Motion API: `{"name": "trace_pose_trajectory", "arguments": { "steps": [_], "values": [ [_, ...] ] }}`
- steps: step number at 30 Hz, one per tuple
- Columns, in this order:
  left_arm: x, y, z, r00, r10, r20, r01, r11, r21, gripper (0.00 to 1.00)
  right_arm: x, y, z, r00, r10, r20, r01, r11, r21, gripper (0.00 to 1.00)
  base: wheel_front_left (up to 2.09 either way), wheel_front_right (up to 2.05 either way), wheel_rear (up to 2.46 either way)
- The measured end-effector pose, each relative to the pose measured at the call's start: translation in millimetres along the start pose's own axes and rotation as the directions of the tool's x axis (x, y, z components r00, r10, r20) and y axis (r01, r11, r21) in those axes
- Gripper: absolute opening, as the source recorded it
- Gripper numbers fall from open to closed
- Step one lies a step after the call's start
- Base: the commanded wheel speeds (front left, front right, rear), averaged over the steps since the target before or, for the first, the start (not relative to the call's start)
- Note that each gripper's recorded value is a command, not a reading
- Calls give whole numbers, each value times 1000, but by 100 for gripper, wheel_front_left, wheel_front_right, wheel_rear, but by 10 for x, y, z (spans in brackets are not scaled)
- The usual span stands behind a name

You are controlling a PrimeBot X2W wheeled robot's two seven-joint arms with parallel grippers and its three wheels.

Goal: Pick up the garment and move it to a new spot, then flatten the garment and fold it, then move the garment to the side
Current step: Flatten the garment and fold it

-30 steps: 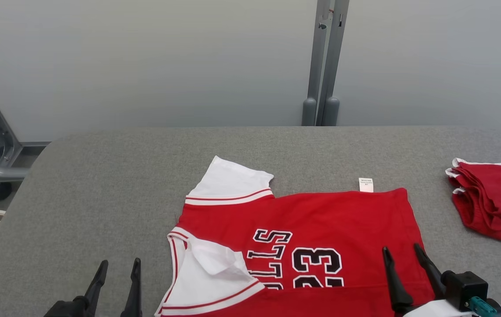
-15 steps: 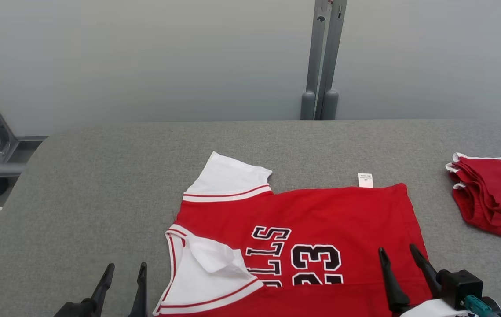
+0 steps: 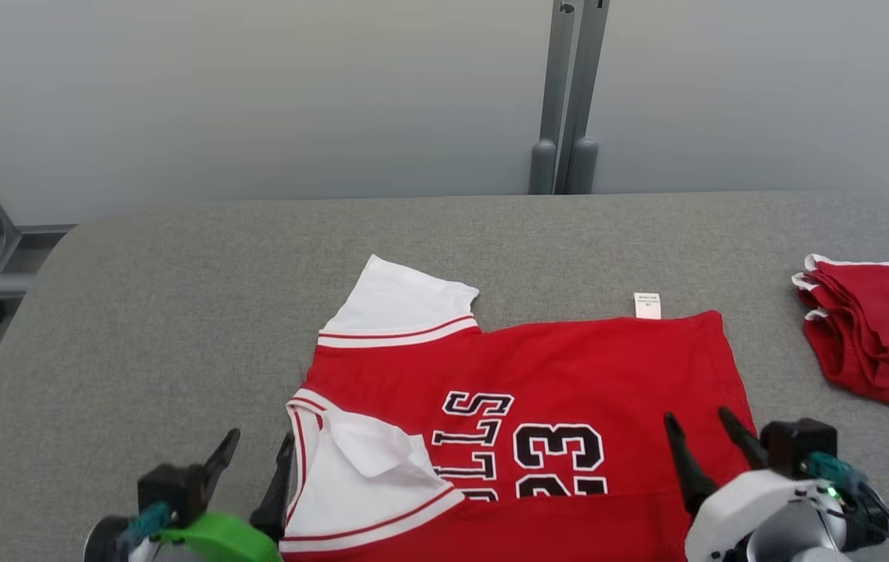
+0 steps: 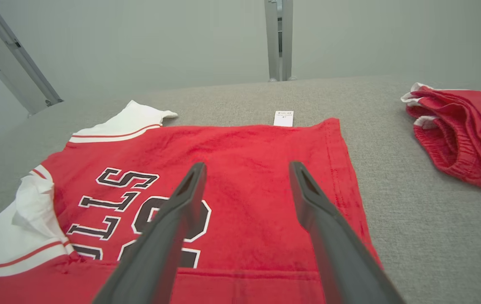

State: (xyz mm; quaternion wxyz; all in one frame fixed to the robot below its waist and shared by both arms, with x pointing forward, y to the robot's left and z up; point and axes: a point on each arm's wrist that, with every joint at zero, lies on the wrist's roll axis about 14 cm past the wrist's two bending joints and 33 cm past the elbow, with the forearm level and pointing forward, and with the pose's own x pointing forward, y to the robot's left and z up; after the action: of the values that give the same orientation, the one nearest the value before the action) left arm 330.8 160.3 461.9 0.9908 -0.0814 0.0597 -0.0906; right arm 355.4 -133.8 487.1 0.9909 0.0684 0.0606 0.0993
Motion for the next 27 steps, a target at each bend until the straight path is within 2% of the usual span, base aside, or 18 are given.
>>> {"name": "trace_pose_trajectory", "arguments": {
  "steps": [3,7,17,21,27],
  "values": [
    [252,-75,57,996,-50,-68,52,998,35,100,117,33,-110,987,29,-158,-41,996,-74,100,0,0,0],
    [615,-173,208,987,-104,-123,116,988,98,100,303,-78,-80,949,11,-314,-67,984,-167,100,0,0,0],
    [1496,-97,422,965,-111,-239,159,969,189,100,963,-232,292,904,-10,-426,-96,969,-227,100,0,0,0],
    [1877,-97,431,947,-119,-297,187,959,212,100,1198,-307,260,886,-19,-463,-115,958,-261,100,0,0,0],
    [2229,-100,75,876,-117,-468,262,930,258,100,1382,-493,-18,847,-45,-530,-119,955,-271,100,0,0,0]
  ]
}}
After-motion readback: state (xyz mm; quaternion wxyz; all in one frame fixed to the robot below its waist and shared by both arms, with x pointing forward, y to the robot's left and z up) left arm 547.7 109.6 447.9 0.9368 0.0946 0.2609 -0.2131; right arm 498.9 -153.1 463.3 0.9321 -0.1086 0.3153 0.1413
